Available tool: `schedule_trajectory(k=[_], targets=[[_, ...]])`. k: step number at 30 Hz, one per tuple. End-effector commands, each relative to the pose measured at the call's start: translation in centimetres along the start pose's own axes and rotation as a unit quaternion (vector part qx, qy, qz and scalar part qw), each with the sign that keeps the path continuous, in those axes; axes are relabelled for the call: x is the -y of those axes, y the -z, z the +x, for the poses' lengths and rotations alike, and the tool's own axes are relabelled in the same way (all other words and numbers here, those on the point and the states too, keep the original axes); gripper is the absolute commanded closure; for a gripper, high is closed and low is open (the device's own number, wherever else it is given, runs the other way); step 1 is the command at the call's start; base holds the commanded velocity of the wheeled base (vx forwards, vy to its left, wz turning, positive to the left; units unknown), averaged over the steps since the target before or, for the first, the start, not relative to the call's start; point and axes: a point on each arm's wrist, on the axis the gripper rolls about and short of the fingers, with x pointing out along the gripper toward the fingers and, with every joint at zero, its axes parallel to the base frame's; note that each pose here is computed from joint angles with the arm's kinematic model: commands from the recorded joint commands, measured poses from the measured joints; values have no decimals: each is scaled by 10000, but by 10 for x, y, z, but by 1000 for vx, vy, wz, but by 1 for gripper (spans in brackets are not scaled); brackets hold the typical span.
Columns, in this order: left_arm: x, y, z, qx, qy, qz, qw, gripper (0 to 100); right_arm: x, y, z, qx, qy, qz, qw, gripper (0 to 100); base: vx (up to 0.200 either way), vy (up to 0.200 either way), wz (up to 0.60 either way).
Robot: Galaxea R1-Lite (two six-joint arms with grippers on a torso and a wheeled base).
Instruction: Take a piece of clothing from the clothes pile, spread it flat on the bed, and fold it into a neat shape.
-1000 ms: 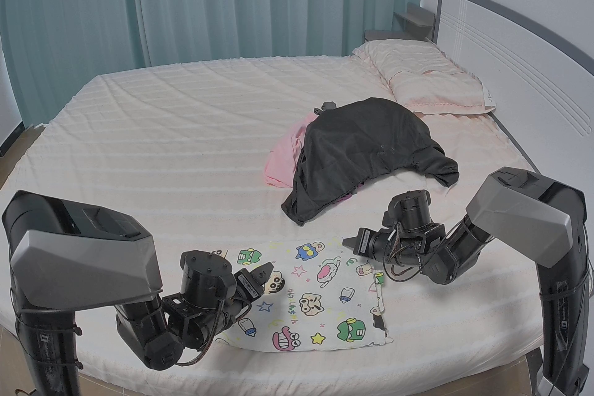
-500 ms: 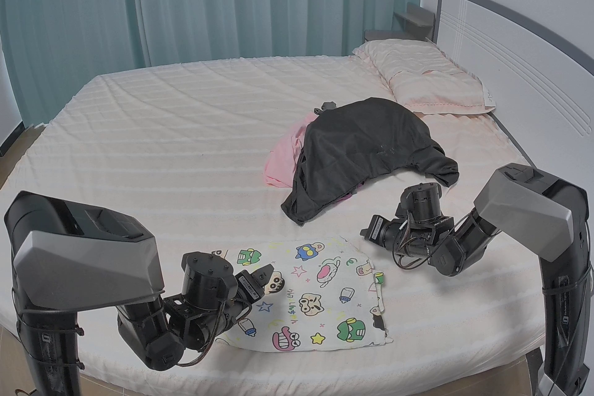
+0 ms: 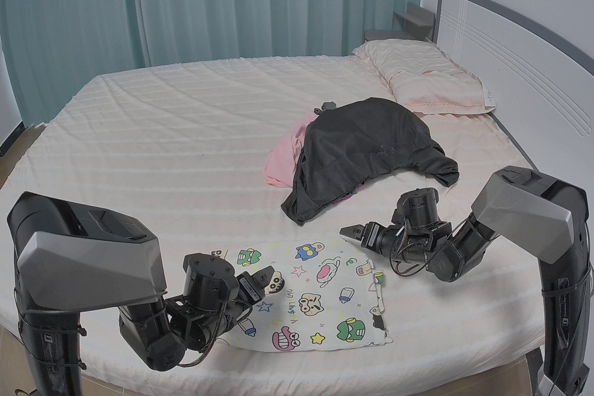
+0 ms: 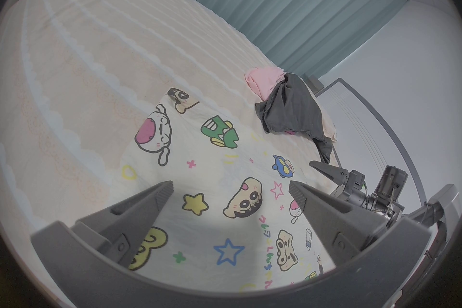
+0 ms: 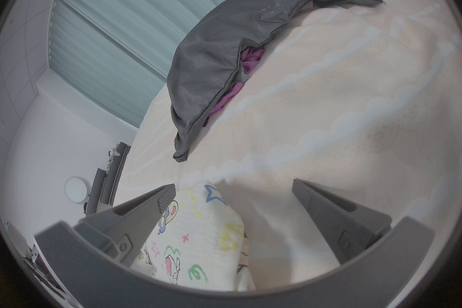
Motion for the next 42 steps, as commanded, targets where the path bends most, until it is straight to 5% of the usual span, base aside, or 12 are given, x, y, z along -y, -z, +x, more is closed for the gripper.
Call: schedule_trajectory(k=[1,7,8,25,34,35,42], targets=[[-1,1,1,-14,-26,6,10000,0,-4,6,1,-80,-35,-38,10000,0,0,0,0],[-2,2,2,-18,-32,8,10000,0,-9,12,2,-191,-84,-75,9998,0,0,0,0],[-2,2,2,-18,-32,8,10000,0,-9,12,2,-191,-84,-75,9998,100,0,0,0],[-2,2,2,-22,-38,10,10000,0,-15,-6,-16,209,-269,188,9992,100,0,0,0],[-2,2,2,-22,-38,10,10000,0,-8,2,-17,43,-160,165,9997,100,0,0,0],[-2,2,2,-22,-38,10,10000,0,-5,6,-17,-38,-139,124,9998,0,0,0,0],[-2,2,3,-27,-45,12,10000,0,-1,13,-9,-263,-232,99,9993,0,0,0,0]])
